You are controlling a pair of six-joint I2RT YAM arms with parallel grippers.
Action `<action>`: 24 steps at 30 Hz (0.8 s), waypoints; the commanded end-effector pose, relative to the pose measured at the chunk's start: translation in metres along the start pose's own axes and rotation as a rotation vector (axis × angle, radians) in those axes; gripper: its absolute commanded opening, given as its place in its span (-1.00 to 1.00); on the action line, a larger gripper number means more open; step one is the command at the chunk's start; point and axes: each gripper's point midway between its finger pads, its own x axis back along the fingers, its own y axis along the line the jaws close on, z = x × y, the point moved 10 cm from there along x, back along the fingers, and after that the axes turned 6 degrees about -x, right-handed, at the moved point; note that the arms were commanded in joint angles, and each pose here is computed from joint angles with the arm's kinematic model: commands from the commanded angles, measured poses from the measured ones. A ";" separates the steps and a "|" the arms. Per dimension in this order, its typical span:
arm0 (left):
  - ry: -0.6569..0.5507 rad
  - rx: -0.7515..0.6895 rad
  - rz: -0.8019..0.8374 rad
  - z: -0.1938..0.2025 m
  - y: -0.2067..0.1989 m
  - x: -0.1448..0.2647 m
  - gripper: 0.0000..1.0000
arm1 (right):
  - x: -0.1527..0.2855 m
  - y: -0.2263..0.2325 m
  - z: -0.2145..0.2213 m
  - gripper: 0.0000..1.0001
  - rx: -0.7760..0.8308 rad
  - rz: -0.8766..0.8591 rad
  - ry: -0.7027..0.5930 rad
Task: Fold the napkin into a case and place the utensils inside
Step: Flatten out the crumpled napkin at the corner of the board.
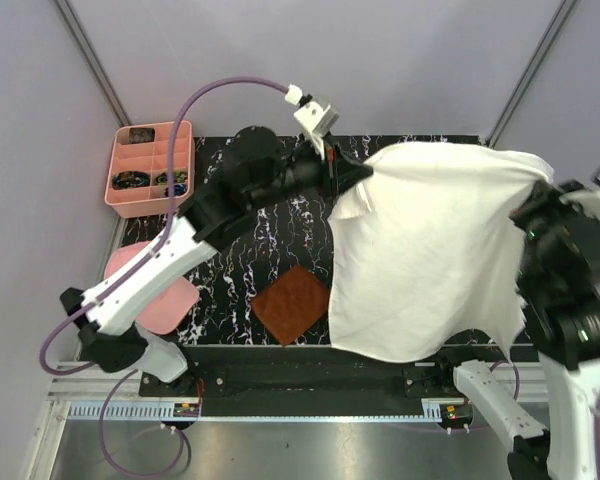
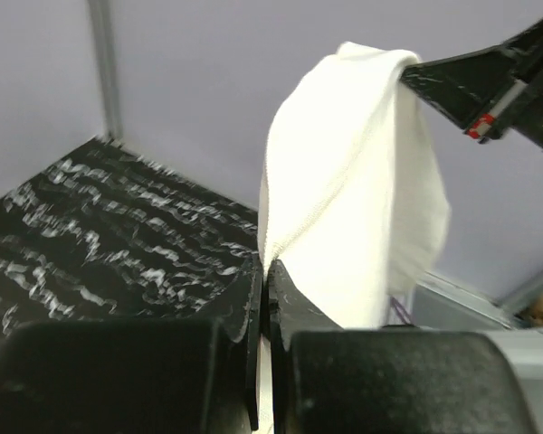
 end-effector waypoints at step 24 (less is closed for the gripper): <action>0.047 0.263 -0.727 0.128 0.291 -0.096 0.54 | -0.335 -0.006 0.255 0.78 0.482 0.374 0.690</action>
